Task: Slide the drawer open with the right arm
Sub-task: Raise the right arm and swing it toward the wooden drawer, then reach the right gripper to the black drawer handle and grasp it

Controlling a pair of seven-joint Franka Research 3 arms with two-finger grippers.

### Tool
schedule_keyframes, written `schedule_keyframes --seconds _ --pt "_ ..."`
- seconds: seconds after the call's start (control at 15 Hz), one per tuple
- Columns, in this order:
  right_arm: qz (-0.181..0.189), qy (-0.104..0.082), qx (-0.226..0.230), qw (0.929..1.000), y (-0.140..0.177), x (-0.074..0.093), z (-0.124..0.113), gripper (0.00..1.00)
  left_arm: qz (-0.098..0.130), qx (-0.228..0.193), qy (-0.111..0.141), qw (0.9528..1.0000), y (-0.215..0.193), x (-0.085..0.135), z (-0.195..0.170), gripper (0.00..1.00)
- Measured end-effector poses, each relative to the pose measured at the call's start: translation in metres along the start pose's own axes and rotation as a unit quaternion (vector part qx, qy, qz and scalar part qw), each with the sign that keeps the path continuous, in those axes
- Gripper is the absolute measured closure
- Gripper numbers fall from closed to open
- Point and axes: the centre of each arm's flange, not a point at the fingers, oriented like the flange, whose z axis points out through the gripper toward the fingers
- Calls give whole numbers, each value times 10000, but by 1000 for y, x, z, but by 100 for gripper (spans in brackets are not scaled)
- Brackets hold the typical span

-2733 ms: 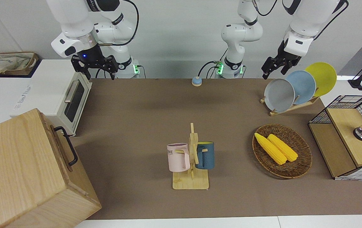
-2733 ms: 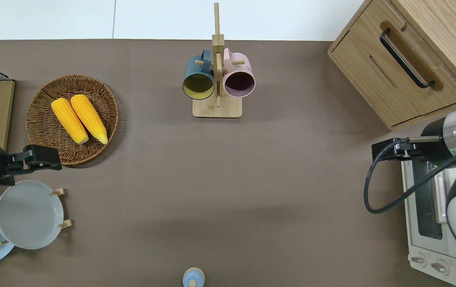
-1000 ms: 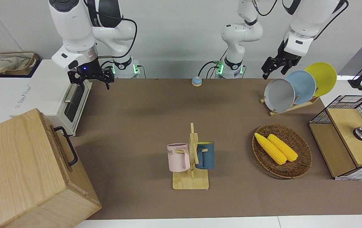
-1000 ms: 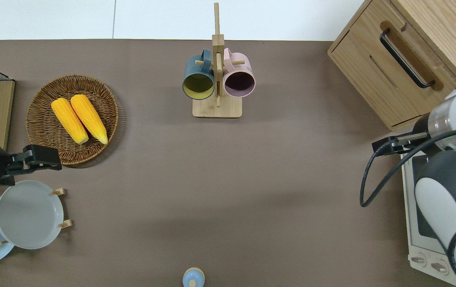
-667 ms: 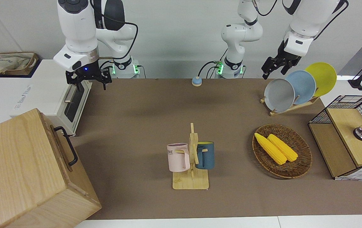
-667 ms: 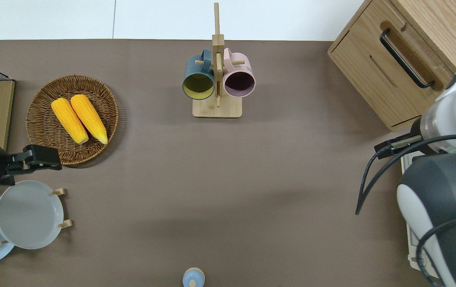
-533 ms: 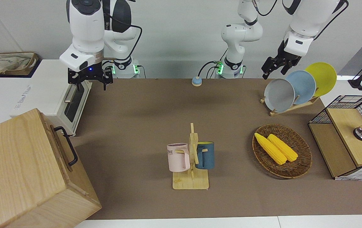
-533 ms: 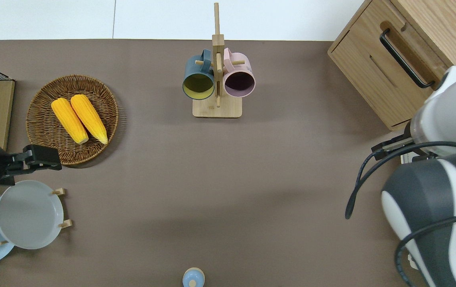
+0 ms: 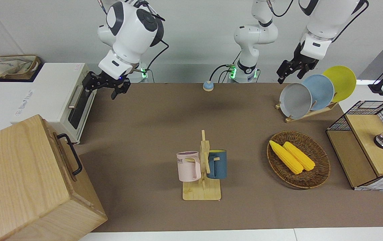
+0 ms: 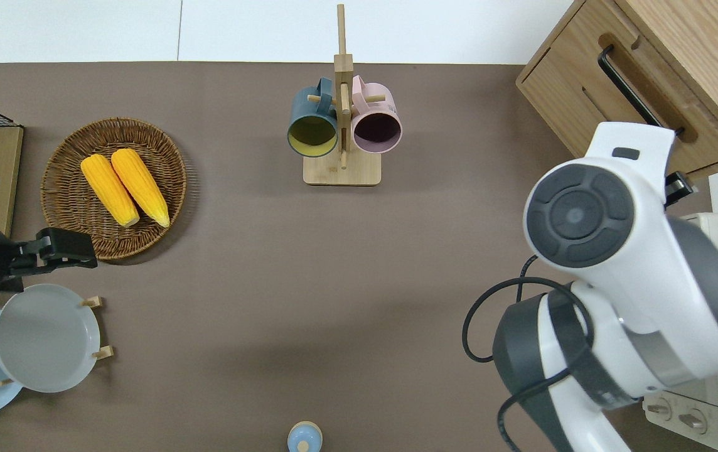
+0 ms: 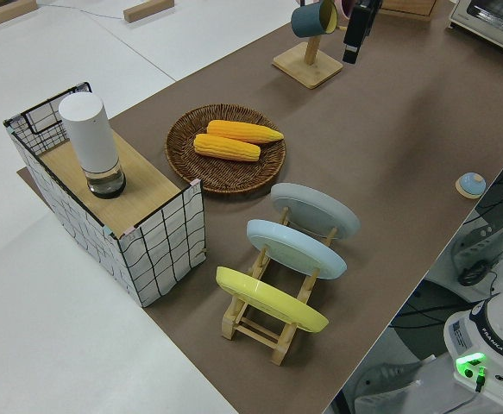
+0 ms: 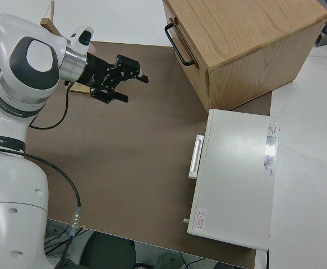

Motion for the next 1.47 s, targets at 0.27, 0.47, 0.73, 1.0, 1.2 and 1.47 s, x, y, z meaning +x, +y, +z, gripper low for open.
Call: schedule_keyframes --seconds 0.27,0.47,0.73,1.0,1.2,1.47 --pt "-193 63 -1030 9945 -21 11 2 0 0 0 0 10000 0 0 0 0" --pt "-213 66 -1462 9890 -36 23 10 0 0 0 0 10000 0 0 0 0" --pt "-271 102 -2099 9773 -49 41 25 1 0 0 0 10000 0 0 0 0" --pt "-121 210 -2752 9611 -79 59 56 1 0 0 0 10000 0 0 0 0" --pt "5 246 -3072 9513 -81 67 77 1 0 0 0 10000 0 0 0 0" --pt "54 378 -3360 9411 -71 75 96 1 0 0 0 10000 0 0 0 0"
